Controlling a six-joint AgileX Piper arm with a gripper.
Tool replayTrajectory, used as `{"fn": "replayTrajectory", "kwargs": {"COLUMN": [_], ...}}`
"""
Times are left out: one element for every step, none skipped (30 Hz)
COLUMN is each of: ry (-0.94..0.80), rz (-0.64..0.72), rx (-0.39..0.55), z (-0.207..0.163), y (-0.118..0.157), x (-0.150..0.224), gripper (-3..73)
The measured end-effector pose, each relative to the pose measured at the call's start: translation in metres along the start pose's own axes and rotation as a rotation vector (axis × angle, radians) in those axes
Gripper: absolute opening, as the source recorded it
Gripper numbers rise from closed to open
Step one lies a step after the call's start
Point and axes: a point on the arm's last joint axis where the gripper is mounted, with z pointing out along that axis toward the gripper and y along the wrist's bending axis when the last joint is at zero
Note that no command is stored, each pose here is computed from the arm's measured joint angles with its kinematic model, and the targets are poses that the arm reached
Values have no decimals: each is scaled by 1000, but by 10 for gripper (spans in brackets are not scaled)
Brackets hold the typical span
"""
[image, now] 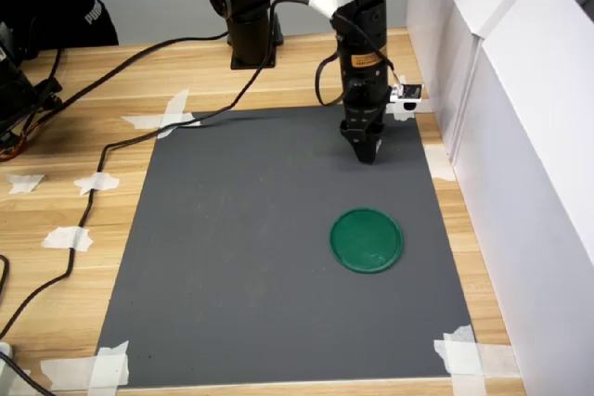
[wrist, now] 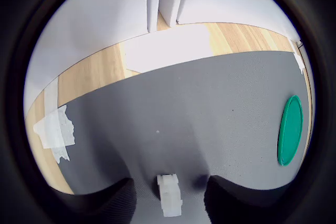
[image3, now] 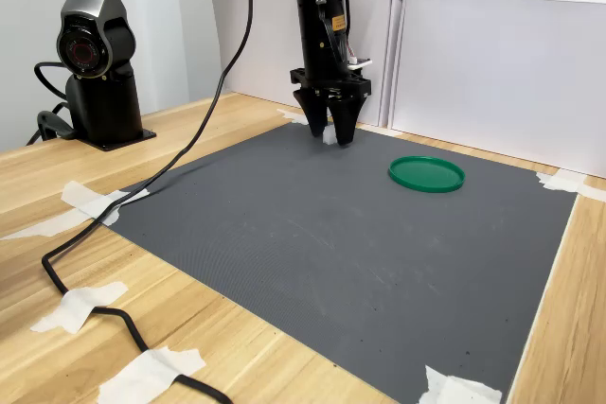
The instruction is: Grasp a white terminal and put it on the green lid.
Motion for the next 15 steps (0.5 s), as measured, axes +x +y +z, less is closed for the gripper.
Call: {"fn": "replayTrajectory", "kwargs": {"ry": [1, 3, 4, 4, 4, 6, 8, 10, 11, 12, 12, 13, 14, 18, 20], "rz": [2, 1, 5, 11, 15, 18, 20, 22, 22, 22, 22, 22, 22, 22, 24], "rx": [1, 4, 3, 3, 3, 1, 0, -1, -2, -3, -3, -4, -5, -7, -9], "z": [0, 0, 0, 0, 0, 0, 0, 0, 0, 0, 0, 0, 0, 0, 0], "y": [0, 0, 0, 0, 0, 0, 0, 0, 0, 0, 0, 0, 0, 1, 1], "x": [0, 0, 0, 0, 0, 1, 1, 1, 1, 1, 1, 1, 1, 2, 2], "gripper": [503, 465, 421, 373, 322, 267, 223, 167, 115, 88, 86, 87, 87, 87, 87]}}
